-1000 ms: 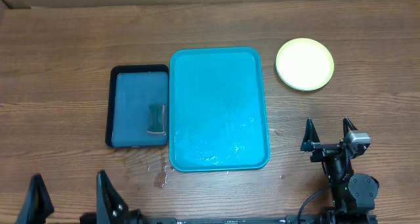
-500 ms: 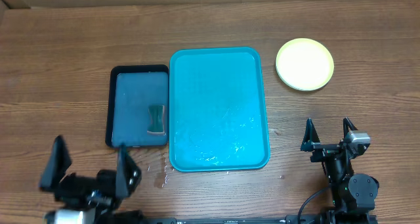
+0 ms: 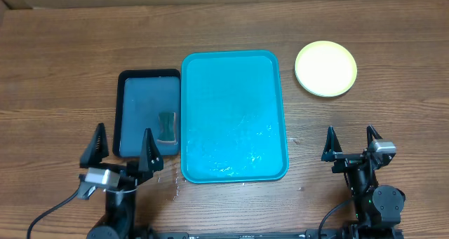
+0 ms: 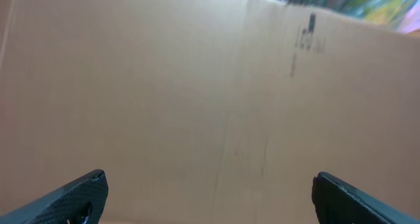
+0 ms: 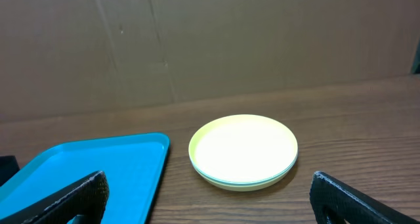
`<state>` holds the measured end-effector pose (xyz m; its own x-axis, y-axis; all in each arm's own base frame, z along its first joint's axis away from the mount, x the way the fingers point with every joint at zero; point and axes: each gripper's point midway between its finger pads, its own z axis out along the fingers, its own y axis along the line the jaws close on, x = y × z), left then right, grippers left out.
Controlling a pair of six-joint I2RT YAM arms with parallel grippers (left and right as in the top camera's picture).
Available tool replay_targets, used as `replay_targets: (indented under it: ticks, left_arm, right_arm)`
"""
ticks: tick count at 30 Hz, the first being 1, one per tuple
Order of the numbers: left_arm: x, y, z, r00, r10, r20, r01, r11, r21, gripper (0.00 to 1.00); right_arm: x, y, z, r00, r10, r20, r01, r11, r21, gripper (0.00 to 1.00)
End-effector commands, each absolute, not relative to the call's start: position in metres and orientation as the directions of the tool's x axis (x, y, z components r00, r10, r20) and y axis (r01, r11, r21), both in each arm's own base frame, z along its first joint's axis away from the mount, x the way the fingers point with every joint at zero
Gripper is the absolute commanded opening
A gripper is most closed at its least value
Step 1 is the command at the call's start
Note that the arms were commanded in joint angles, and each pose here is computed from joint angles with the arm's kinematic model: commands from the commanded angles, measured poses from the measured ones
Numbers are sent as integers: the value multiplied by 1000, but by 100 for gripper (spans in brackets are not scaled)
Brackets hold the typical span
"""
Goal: Clean dirty plates on tray and stack at the side
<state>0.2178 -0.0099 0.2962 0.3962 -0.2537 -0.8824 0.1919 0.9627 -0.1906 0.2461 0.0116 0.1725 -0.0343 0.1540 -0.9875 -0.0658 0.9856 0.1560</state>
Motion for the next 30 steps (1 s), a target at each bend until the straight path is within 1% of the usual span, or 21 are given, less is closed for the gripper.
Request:
replay_targets:
  ticks: [1, 7, 12, 14, 15, 18, 22, 30]
  left_arm:
    - [226, -8, 273, 352, -305, -885, 193, 949, -250, 100]
    - [238, -6, 236, 214, -322, -922, 144, 944, -296, 100]
    - [246, 7, 185, 41, -317, -948, 14, 949, -316, 100]
    - [246, 11, 162, -40, -308, -951, -43, 951, -306, 100]
    - [246, 14, 156, -61, -290, -955, -63, 956, -286, 100]
    - [246, 13, 156, -67, -189, -980, -54, 981, -186, 100]
    - [246, 10, 156, -72, -115, -991, -38, 993, -113, 100]
    - [246, 10, 156, -73, -105, -992, -36, 994, -103, 100]
  right_arm:
    - [246, 14, 171, -31, 150, -988, -77, 985, 152, 100]
    - [246, 14, 171, -31, 150, -988, -77, 985, 152, 100]
    - [246, 14, 171, -31, 150, -988, -77, 985, 152, 100]
    - [246, 14, 171, -31, 150, -988, -77, 985, 152, 100]
    - [246, 14, 171, -31, 150, -988, -77, 985, 152, 100]
    - [246, 14, 171, -31, 150, -988, -77, 985, 152, 100]
    - [246, 14, 171, -31, 150, -988, -77, 985, 152, 100]
    - [246, 14, 171, -31, 150, -988, -77, 985, 152, 100]
